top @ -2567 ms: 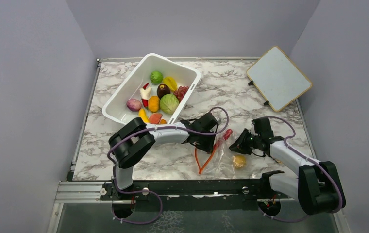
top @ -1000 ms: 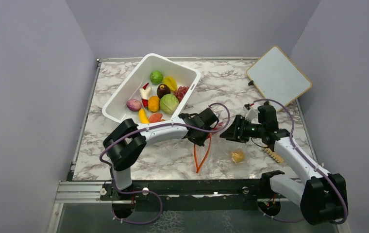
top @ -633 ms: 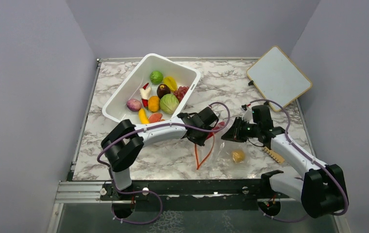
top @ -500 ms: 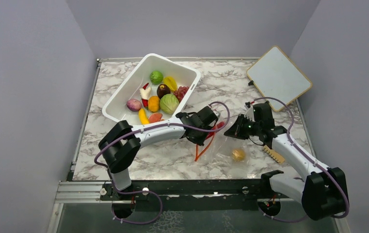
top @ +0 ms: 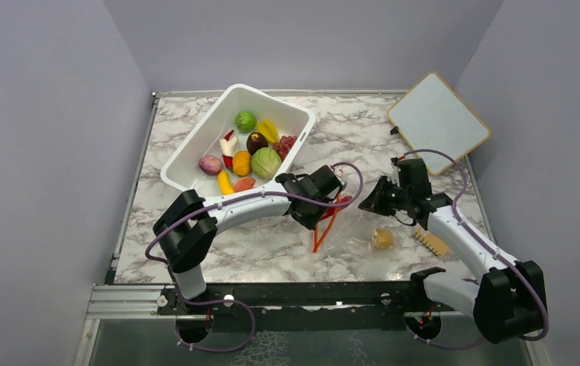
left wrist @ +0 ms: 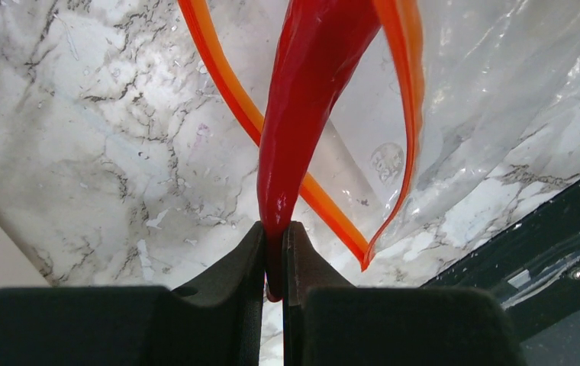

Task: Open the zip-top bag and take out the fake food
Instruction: Pick up the fake vegetable from the zipper food storage bag.

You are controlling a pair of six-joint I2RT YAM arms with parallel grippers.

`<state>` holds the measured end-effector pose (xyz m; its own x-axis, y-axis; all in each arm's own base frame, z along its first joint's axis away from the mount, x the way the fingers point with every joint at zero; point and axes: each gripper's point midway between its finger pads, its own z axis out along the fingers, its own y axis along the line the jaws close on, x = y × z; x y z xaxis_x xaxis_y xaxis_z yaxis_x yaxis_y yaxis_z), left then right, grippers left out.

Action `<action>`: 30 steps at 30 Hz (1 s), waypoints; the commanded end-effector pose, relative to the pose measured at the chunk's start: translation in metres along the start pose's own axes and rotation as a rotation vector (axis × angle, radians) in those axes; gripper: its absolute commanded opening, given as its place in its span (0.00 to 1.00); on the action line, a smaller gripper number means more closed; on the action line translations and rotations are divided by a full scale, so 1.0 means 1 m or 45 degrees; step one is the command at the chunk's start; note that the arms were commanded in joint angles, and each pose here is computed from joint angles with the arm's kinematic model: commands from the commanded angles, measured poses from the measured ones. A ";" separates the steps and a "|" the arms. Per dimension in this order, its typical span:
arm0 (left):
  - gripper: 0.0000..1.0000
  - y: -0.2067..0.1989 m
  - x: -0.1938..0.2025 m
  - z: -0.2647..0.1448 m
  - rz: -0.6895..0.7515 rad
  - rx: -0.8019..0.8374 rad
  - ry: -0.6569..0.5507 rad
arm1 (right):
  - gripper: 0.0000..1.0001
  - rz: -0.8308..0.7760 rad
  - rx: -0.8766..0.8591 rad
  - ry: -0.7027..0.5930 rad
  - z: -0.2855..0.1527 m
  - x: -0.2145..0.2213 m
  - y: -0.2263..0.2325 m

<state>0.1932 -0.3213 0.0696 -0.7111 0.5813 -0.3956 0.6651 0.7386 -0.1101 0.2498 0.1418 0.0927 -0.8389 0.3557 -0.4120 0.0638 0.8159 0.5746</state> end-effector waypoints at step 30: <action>0.00 0.048 -0.040 -0.082 0.071 -0.292 -0.133 | 0.01 0.084 0.155 -0.050 -0.004 0.014 -0.031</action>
<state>0.2142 -0.2777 0.1140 -0.6526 0.6651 -0.3630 0.6806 0.7251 0.1049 0.2341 0.1197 0.0738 -0.8147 0.4170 -0.4029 0.1796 0.8422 0.5084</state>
